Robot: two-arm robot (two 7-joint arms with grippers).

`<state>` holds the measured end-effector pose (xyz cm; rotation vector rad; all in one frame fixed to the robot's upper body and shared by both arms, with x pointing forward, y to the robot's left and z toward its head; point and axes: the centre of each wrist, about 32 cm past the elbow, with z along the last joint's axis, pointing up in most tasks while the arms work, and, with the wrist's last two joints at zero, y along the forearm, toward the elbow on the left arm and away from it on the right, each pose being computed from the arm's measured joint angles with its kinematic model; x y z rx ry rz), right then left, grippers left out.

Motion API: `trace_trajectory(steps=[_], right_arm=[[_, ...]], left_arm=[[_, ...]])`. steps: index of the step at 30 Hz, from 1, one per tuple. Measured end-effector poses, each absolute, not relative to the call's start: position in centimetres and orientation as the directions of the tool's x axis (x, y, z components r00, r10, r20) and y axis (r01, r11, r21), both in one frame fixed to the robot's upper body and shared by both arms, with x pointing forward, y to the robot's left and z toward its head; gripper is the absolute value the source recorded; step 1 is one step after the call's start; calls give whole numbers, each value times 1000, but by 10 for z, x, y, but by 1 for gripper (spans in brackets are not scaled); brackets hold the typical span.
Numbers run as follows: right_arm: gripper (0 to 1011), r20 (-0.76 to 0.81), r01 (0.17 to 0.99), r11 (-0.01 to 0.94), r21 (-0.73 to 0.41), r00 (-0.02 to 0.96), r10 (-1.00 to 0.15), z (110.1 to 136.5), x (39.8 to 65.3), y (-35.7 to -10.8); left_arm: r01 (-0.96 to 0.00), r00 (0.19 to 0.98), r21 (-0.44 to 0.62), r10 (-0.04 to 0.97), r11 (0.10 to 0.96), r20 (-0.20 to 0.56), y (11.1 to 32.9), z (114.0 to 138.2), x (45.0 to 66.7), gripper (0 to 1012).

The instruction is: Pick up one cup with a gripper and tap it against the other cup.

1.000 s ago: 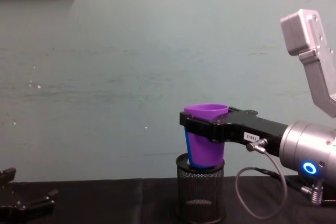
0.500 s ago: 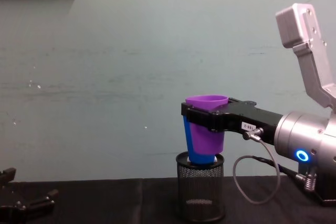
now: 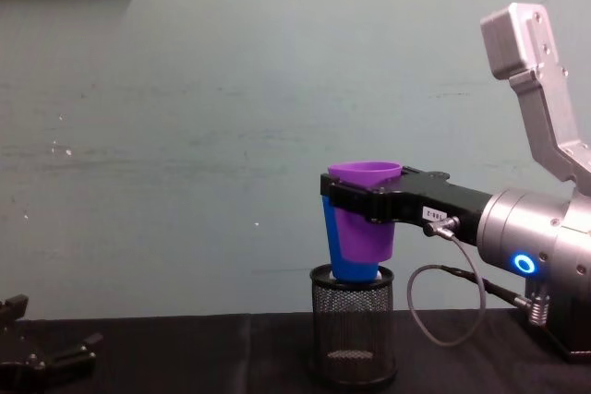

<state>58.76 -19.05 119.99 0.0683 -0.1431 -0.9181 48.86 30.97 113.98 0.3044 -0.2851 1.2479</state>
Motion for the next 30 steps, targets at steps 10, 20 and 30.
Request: trace_trajectory(steps=[10,20,30], right_arm=[[743,95,785,605,130,598,-796,1204,589,-190],[743,94,785,606,129,599,-795,1204,589,-190],[743,94,784,607,129,600,-794,1203,589,-190]], left_arm=[[-955,292,70,880,287,374,310,1140,489,1000],[-955,292,70,880,287,374,310,1140,489,1000],[-955,292,70,880,287,374,310,1140,489,1000]])
